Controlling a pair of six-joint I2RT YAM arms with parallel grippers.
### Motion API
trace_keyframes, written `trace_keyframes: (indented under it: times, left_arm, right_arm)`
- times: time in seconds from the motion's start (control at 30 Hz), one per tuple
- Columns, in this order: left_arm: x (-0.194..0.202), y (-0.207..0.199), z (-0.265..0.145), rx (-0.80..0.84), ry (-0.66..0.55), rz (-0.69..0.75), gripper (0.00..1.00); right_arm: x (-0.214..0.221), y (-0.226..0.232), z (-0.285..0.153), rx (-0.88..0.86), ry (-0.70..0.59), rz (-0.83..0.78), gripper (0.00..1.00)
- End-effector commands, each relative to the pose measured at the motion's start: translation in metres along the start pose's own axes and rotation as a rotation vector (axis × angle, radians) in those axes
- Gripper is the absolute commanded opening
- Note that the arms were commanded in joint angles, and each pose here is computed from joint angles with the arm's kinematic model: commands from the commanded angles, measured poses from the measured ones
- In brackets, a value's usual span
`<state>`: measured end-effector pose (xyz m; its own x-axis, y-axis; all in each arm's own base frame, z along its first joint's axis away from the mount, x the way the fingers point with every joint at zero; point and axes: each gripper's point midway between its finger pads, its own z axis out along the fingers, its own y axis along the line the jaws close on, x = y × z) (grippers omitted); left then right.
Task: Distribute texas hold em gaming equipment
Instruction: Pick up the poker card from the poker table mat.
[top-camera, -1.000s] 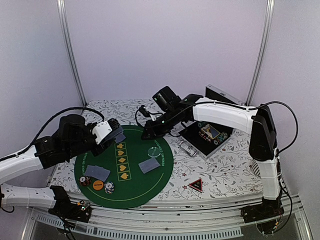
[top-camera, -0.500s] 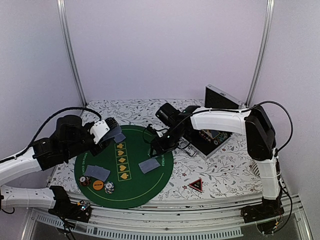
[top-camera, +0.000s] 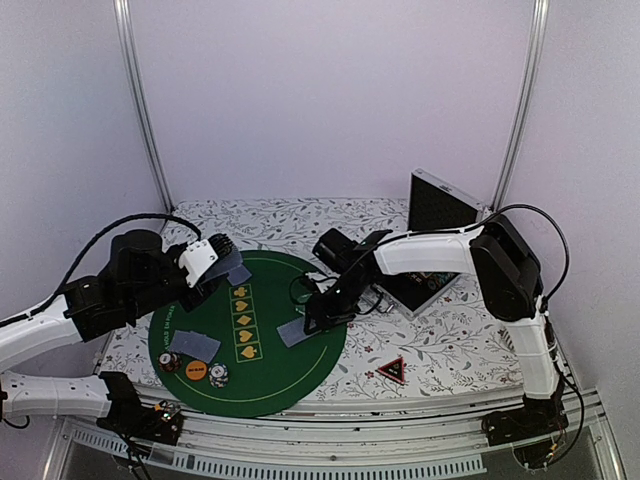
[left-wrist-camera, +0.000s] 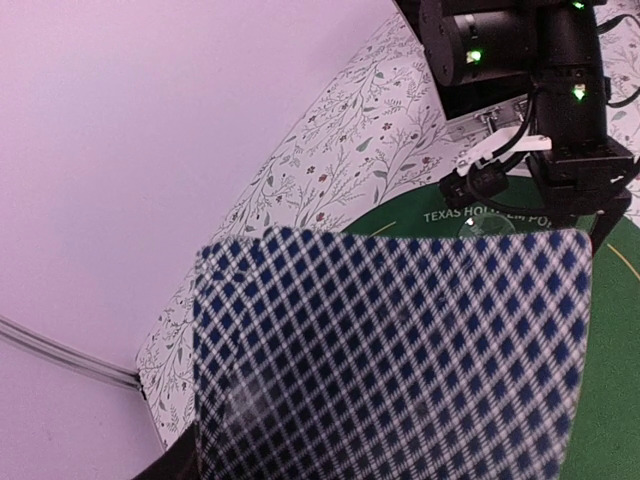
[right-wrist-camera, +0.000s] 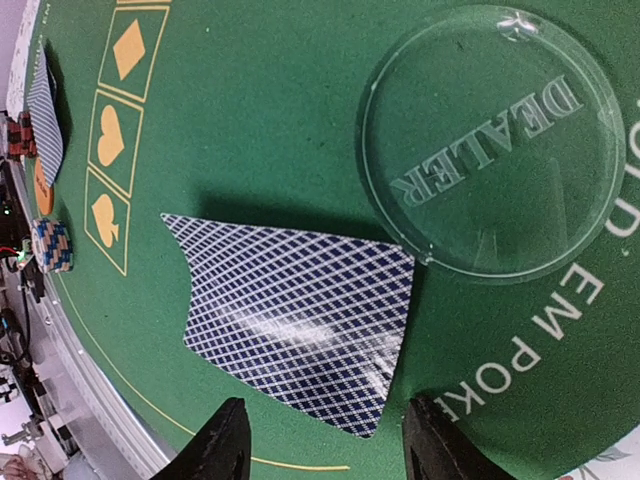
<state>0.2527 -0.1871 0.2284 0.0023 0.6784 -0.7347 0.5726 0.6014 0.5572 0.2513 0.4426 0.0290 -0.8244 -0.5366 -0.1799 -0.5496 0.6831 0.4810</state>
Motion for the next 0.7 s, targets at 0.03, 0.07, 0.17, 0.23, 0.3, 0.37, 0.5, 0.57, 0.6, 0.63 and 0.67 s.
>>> trace_keyframes:
  times: [0.03, 0.07, 0.17, 0.23, 0.3, 0.37, 0.5, 0.57, 0.6, 0.63, 0.67]
  left_arm:
    - [-0.007, -0.001, -0.002, 0.000, -0.038, -0.015, 0.52]
    - [-0.007, -0.001, -0.002, 0.001, -0.038, -0.014, 0.52]
    - [-0.007, -0.001, -0.002, 0.000, -0.036, -0.013, 0.52]
    - [-0.007, -0.001, -0.003, -0.001, -0.038, -0.014, 0.52]
    - [-0.008, 0.000, -0.004, -0.004, -0.042, -0.015, 0.52]
    - [-0.008, 0.001, -0.004, -0.005, -0.045, -0.015, 0.52]
    - [-0.008, 0.000, -0.004, -0.005, -0.045, -0.014, 0.52]
    - [-0.008, 0.001, -0.004, -0.007, -0.045, -0.012, 0.52]
    - [-0.008, 0.001, -0.005, -0.008, -0.045, -0.013, 0.52]
    - [-0.008, 0.001, -0.005, -0.009, -0.045, -0.013, 0.52]
    - [-0.007, 0.001, -0.004, -0.010, -0.043, -0.012, 0.52]
  right_arm:
    - [0.016, 0.006, 0.017, -0.095, 0.048, 0.048, 0.52]
    - [0.015, 0.005, 0.017, -0.101, 0.041, 0.054, 0.50]
    - [0.011, 0.001, 0.015, -0.130, 0.008, 0.087, 0.43]
    - [0.007, -0.004, 0.012, -0.152, -0.036, 0.110, 0.39]
    - [0.012, -0.009, 0.015, -0.198, -0.052, 0.149, 0.36]
    - [0.014, -0.007, 0.017, -0.254, -0.062, 0.185, 0.32]
    - [0.015, 0.002, 0.018, -0.342, -0.081, 0.221, 0.27]
    - [0.018, 0.003, 0.019, -0.364, -0.082, 0.242, 0.25]
    - [0.019, 0.002, 0.020, -0.366, -0.083, 0.249, 0.24]
    - [0.019, 0.001, 0.021, -0.366, -0.083, 0.257, 0.22]
    - [0.020, 0.000, 0.022, -0.369, -0.080, 0.264, 0.18]
